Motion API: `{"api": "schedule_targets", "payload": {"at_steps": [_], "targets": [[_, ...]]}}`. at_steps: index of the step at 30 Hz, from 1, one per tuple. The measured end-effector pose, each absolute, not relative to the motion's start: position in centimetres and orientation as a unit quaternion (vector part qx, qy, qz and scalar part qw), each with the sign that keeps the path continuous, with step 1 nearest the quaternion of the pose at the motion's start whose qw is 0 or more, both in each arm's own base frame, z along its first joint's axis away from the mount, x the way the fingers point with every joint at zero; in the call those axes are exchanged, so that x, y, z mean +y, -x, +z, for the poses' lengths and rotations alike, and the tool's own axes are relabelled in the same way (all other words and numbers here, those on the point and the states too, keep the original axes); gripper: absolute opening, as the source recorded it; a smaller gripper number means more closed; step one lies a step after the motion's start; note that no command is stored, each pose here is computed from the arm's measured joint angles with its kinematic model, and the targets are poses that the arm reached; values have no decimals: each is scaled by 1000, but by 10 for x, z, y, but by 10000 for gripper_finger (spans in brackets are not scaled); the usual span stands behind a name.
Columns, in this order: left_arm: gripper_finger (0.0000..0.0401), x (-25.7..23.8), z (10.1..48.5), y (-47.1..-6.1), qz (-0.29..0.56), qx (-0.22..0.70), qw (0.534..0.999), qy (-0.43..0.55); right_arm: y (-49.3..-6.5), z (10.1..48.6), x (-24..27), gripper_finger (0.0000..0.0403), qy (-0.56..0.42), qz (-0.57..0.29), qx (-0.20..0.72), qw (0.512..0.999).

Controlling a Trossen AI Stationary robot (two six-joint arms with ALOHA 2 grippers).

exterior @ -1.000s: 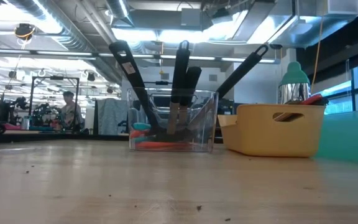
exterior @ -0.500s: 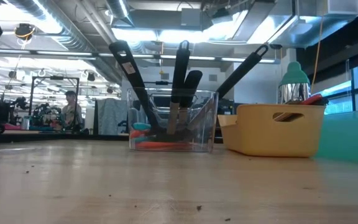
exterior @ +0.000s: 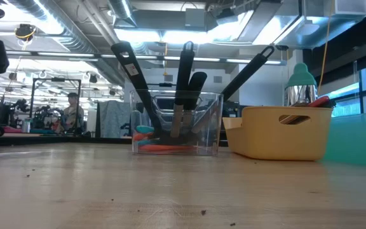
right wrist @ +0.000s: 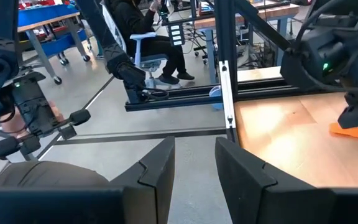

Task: Pick & Place Kitchen Items
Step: Put the orange spatula into the transparent bin

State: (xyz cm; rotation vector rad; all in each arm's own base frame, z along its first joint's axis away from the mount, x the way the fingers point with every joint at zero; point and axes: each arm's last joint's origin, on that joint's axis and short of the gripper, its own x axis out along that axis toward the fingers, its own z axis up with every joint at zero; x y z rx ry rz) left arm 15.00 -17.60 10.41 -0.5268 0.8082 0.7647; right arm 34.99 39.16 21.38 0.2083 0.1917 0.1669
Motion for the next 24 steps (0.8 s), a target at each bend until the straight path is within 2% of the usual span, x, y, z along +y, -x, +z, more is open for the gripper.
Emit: {"api": "schedule_targets", "payload": {"at_steps": [6, 17, 24], "targets": [[157, -179, 99, -155, 367, 379, 817, 232, -350, 213, 391, 119, -103, 82, 98, 986], [65, -181, 98, -156, 350, 380, 827, 220, -350, 213, 391, 119, -102, 82, 100, 986], [15, -186, 98, -161, 313, 370, 849, 212, -351, 204, 387, 119, -105, 66, 139, 982]]}}
